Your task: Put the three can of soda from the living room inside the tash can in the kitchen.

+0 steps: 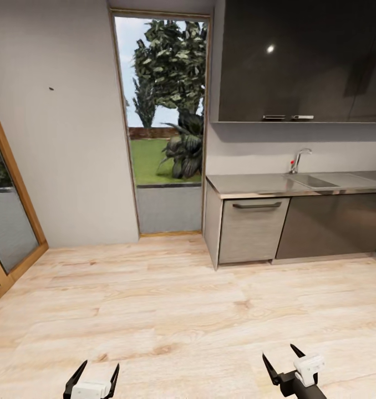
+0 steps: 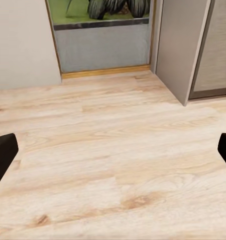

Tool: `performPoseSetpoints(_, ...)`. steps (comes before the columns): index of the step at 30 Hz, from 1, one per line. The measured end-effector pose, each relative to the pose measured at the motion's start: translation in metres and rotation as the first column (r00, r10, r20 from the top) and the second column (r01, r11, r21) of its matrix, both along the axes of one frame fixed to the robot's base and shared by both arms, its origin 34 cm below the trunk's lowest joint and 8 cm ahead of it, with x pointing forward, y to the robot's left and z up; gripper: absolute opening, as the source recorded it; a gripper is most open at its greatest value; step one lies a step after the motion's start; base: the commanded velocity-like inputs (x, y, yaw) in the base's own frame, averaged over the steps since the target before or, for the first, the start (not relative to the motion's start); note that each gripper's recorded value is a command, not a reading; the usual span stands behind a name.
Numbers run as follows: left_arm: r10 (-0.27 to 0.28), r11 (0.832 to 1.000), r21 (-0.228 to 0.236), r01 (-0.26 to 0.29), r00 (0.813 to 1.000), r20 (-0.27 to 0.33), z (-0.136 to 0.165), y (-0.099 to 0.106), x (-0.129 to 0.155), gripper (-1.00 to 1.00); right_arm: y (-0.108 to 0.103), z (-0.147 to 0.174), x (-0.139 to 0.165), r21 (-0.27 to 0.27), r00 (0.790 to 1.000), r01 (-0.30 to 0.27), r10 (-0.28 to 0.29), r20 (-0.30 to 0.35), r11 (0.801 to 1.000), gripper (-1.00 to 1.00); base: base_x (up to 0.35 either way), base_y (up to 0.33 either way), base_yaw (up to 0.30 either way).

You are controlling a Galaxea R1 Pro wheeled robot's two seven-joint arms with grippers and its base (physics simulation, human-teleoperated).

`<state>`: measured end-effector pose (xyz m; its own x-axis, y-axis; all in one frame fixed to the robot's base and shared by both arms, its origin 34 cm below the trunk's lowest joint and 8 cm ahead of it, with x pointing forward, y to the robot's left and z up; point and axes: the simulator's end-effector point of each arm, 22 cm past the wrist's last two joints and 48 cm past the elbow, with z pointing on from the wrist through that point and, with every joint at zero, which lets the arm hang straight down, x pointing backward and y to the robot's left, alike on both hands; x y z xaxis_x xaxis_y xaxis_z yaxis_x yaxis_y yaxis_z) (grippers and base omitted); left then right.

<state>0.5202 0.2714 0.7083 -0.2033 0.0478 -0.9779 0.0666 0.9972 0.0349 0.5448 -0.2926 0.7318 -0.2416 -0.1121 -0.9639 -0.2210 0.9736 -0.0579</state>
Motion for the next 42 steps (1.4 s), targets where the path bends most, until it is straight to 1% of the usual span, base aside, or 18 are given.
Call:
performPoseSetpoints(4, 0.0, 1.0, 0.0, 0.0, 1.0, -0.001, -0.001, 0.0, 0.0, 1.0, 0.001, 0.0, 0.0, 0.0, 1.0, -0.002, 0.002, -0.001, 1.0, 1.0, -0.023, 0.0, 0.021)
performPoseSetpoints(6, -0.001, 1.0, 0.001, 0.001, 1.0, -0.004, -0.001, 0.0, -0.001, 1.0, 0.005, -0.004, -0.002, 0.005, 1.0, -0.005, 0.005, -0.01, 1.0, 1.0, -0.118, -0.002, 0.086)
performPoseSetpoints(12, 0.0, 1.0, 0.0, 0.0, 1.0, -0.012, -0.004, 0.0, -0.001, 1.0, 0.007, -0.009, -0.003, 0.007, 1.0, -0.006, 0.006, -0.023, 1.0, 1.0, -0.109, -0.02, 0.091)
performPoseSetpoints(24, 0.0, 1.0, 0.0, 0.0, 1.0, -0.028, -0.011, 0.0, -0.003, 1.0, 0.008, -0.018, -0.006, 0.006, 0.999, -0.008, 0.008, -0.044, 1.0, 1.0, -0.035, -0.004, 0.098)
performPoseSetpoints(30, 0.004, 1.0, -0.005, -0.004, 0.999, -0.036, -0.014, 0.001, -0.004, 1.0, 0.008, -0.021, -0.007, 0.005, 0.999, -0.008, 0.008, -0.052, 1.0, 1.0, -0.23, 0.058, 0.104)
performPoseSetpoints(42, 0.003, 1.0, -0.003, -0.003, 0.999, -0.053, -0.02, 0.0, -0.007, 1.0, 0.008, -0.03, -0.01, 0.005, 0.997, -0.01, 0.011, -0.074, 1.0, 1.0, -0.287, 0.153, 0.108)
